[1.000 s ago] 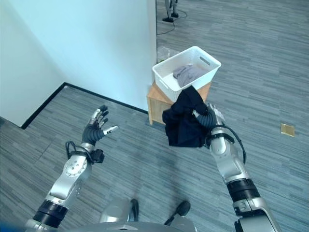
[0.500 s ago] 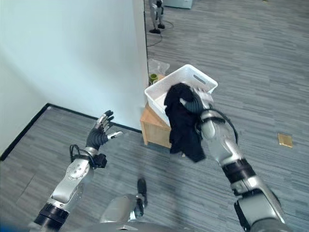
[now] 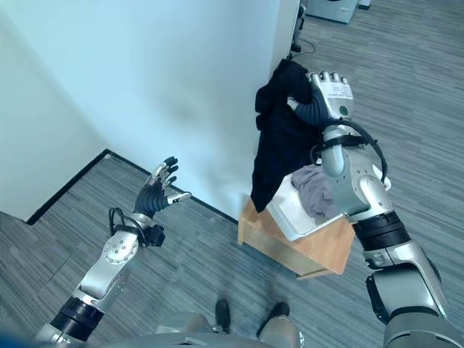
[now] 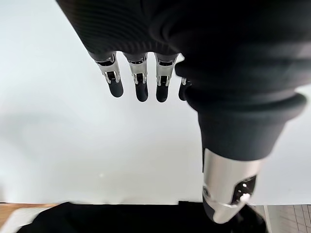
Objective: Pick up bed clothes into laundry basket.
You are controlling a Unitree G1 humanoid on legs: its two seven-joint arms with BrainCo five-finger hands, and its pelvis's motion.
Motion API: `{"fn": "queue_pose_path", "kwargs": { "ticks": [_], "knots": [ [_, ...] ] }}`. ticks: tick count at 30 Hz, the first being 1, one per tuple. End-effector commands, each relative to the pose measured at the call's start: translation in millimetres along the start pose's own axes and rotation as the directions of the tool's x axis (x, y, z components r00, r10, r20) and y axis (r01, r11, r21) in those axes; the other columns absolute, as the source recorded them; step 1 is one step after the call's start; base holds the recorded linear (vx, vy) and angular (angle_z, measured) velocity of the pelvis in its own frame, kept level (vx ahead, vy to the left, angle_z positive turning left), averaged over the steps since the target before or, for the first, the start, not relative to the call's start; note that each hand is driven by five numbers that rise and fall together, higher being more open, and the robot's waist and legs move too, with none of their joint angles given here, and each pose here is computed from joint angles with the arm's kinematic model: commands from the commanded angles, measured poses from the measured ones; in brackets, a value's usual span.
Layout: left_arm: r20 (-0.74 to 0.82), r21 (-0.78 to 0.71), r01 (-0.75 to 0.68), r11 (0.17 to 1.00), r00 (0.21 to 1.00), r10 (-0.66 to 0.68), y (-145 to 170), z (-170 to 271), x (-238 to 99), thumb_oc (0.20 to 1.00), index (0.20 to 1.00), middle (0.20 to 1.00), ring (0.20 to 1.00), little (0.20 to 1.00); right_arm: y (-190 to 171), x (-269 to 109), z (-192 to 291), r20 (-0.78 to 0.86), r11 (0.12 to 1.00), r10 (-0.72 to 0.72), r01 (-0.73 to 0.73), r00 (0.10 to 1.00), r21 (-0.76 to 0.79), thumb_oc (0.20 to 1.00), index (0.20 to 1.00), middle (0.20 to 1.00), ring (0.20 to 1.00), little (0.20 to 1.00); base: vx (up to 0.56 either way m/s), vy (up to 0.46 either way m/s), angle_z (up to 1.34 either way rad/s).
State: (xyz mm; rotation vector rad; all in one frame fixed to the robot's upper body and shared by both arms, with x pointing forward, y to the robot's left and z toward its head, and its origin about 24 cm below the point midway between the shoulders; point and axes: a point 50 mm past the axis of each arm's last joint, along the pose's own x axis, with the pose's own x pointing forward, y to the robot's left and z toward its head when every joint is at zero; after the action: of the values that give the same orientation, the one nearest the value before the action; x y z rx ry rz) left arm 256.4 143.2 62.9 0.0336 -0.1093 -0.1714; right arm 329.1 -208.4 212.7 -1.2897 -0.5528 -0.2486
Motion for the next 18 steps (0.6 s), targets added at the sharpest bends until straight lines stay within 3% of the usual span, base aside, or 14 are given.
{"fn": "queue_pose_path", "kwargs": {
  "ticks": [1, 18],
  "knots": [
    [0.099, -0.021, 0.073, 0.997, 0.993, -0.071, -19, 14, 11, 1.000, 1.000, 1.000, 1.000, 1.000, -35, 11, 12, 0.095, 0.989, -0.129, 0.135, 0.987, -0.055, 0.200, 0.200, 0.200, 0.200, 0.200, 0.03, -0.083, -0.33],
    [0.081, -0.049, 0.070, 0.996, 0.995, -0.066, -29, 9, 15, 1.000, 1.000, 1.000, 1.000, 1.000, -58, 14, 9, 0.087, 0.971, -0.231, 0.235, 0.969, -0.035, 0.200, 0.200, 0.200, 0.200, 0.200, 0.01, -0.037, -0.16]
  ]
}}
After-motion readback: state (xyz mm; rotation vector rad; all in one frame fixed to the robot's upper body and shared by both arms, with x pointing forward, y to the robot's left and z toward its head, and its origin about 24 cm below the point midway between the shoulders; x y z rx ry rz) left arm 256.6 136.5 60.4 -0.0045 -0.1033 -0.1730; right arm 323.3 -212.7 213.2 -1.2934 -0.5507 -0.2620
